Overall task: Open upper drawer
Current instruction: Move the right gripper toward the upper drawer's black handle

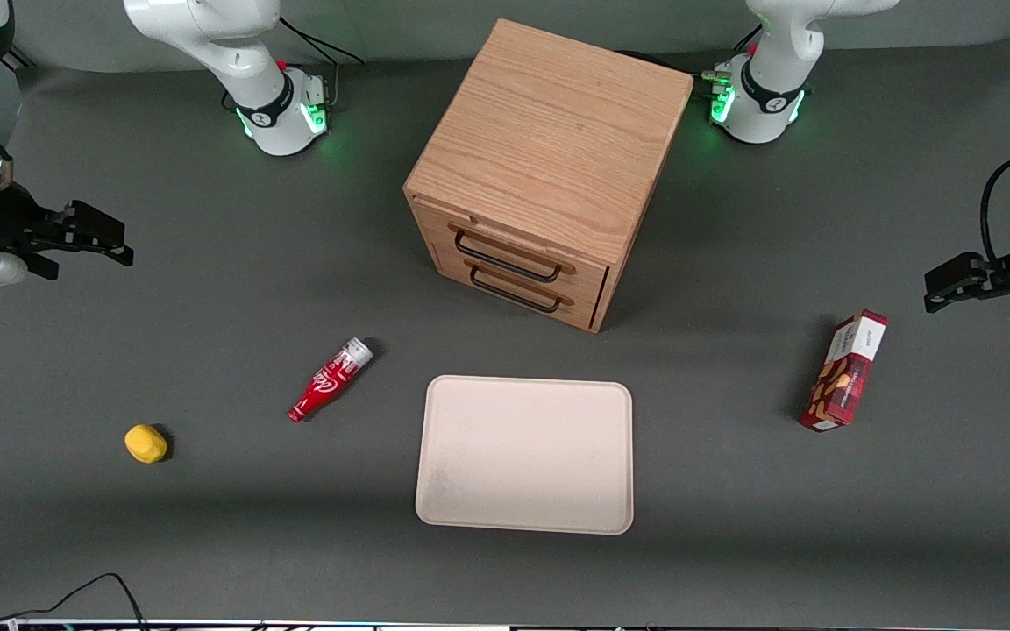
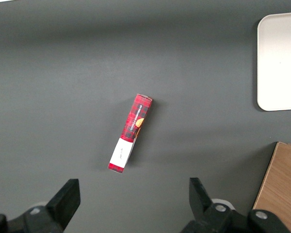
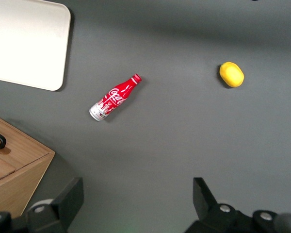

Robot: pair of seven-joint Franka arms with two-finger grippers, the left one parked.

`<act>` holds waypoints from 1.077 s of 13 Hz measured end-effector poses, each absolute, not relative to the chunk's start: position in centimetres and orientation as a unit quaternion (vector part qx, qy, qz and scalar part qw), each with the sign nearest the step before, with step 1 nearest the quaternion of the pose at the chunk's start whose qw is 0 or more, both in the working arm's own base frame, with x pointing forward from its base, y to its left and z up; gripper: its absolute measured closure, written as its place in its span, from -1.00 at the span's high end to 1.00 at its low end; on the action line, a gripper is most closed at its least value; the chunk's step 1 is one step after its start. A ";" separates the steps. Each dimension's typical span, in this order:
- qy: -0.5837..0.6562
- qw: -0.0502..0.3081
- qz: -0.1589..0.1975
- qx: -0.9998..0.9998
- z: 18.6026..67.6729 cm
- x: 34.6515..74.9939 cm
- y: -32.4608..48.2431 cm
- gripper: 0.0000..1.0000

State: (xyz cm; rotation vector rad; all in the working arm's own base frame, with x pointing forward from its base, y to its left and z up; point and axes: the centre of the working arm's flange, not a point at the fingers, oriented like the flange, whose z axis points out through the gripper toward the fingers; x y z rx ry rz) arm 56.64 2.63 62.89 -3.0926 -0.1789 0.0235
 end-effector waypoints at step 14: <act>-0.262 0.042 0.025 -0.964 61.3 54.2 23.2 1.00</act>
